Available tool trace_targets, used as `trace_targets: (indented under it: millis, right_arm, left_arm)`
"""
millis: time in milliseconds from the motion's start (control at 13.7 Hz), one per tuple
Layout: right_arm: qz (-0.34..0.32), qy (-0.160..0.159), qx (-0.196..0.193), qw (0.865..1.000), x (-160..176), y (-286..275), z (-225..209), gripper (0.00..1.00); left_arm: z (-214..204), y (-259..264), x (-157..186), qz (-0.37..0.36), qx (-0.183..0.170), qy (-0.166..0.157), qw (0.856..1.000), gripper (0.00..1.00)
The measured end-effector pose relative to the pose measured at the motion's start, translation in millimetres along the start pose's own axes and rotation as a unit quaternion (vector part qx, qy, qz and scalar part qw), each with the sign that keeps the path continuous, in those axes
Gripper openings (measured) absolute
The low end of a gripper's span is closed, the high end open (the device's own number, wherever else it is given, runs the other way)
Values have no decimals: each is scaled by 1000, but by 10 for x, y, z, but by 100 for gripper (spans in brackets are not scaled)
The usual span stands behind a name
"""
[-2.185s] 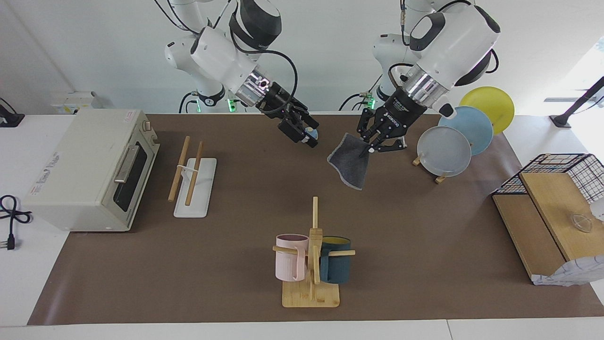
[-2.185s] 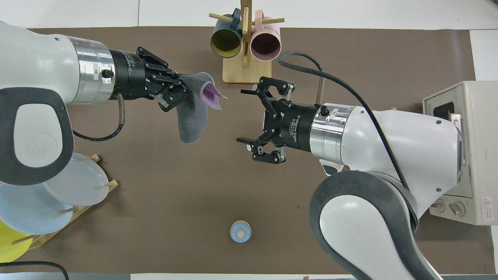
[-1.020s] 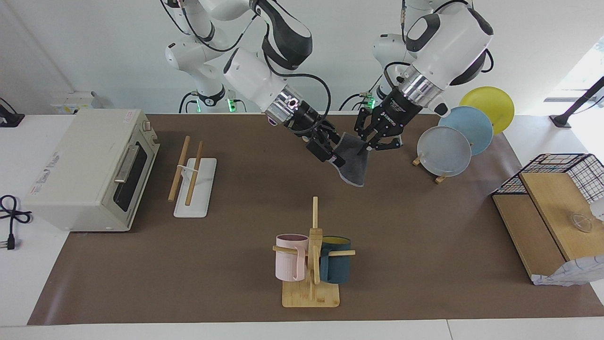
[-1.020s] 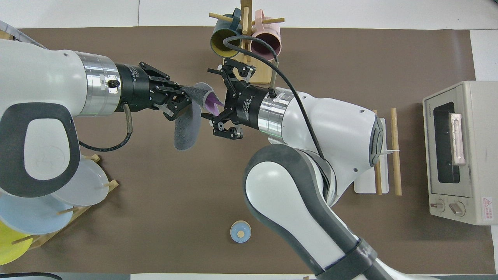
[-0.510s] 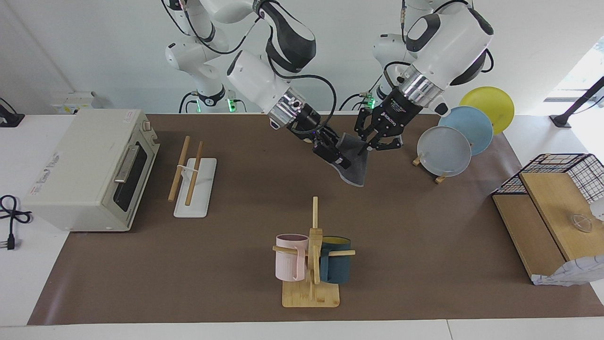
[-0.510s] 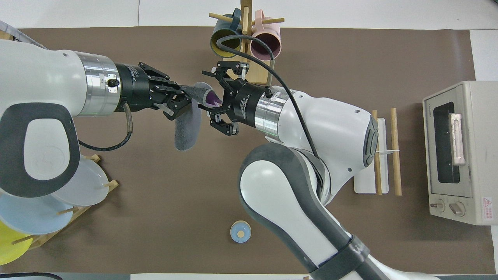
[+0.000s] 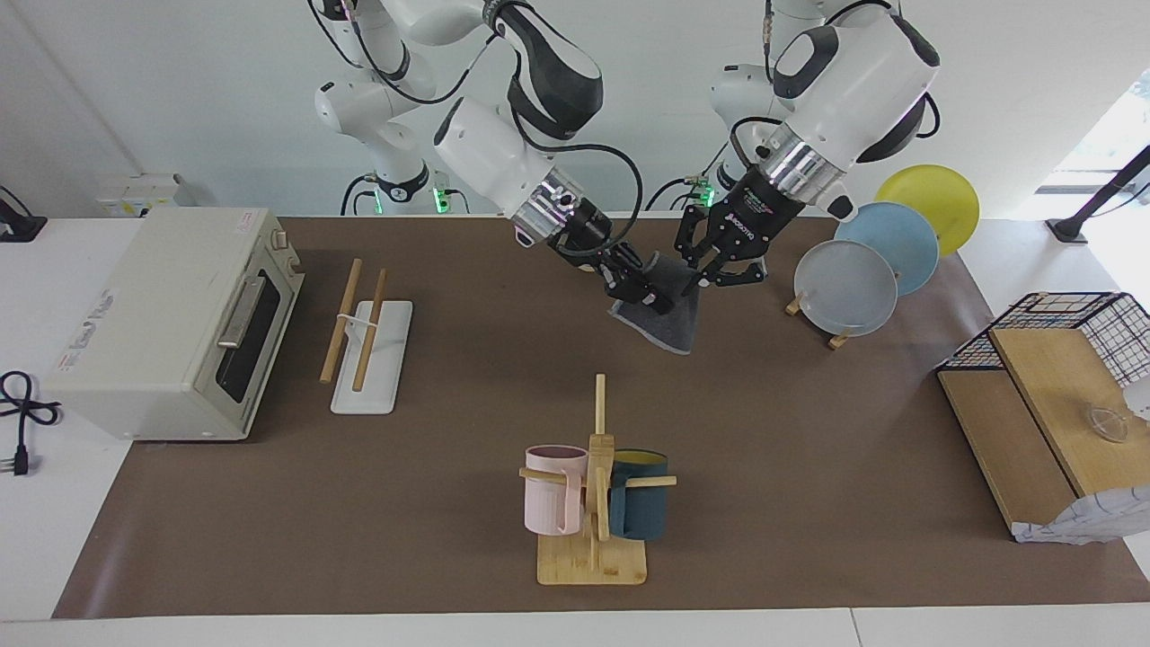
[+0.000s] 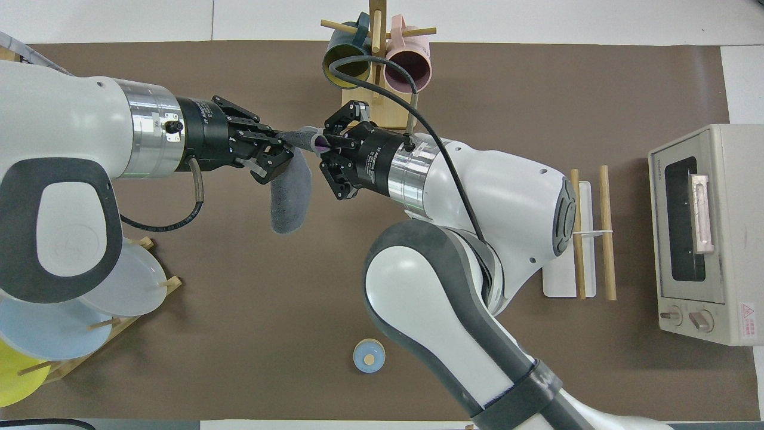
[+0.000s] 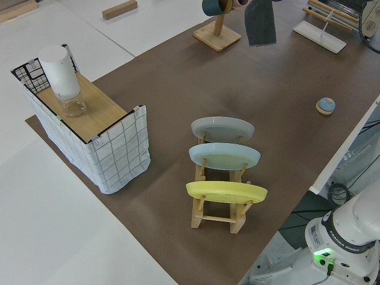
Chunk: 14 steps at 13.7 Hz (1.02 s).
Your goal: Fold towel and hang on rack
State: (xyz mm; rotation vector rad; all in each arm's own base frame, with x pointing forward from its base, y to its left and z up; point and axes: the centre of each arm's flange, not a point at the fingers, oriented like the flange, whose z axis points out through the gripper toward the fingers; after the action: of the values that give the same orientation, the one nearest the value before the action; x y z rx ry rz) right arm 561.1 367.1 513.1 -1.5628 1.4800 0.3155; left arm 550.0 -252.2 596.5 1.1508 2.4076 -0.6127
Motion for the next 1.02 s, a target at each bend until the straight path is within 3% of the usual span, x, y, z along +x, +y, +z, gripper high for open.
trace_targets:
  millis: [146,219,437,583,728,801,947,1020]
  right_arm:
    - [-38,-2,-9,999,4,28,22,2]
    - [-57,-3,-17,998,15,49,37,2]
    - [-137,-6,-48,989,185,89,61,2]
    - [-207,0,-77,975,372,87,18,2]
    - [-305,11,-139,942,545,91,-72,2]
    - [-364,22,-183,913,661,77,-159,2]
    - [-457,33,-259,851,947,-13,-418,2]
    - [-485,29,-284,826,1089,-70,-575,2]
  left_arm:
    - [8,2,6,0,0,1,1000,7]
    - [15,3,11,-1,0,2,1000,14]
    - [20,3,16,-1,1,2,1000,48]
    - [20,4,16,-1,0,2,1000,71]
    - [18,9,19,-1,0,2,1000,93]
    - [16,18,26,-1,-1,3,1000,100]
    - [30,41,59,7,-5,9,1000,100]
    - [45,57,94,17,-6,13,1000,100]
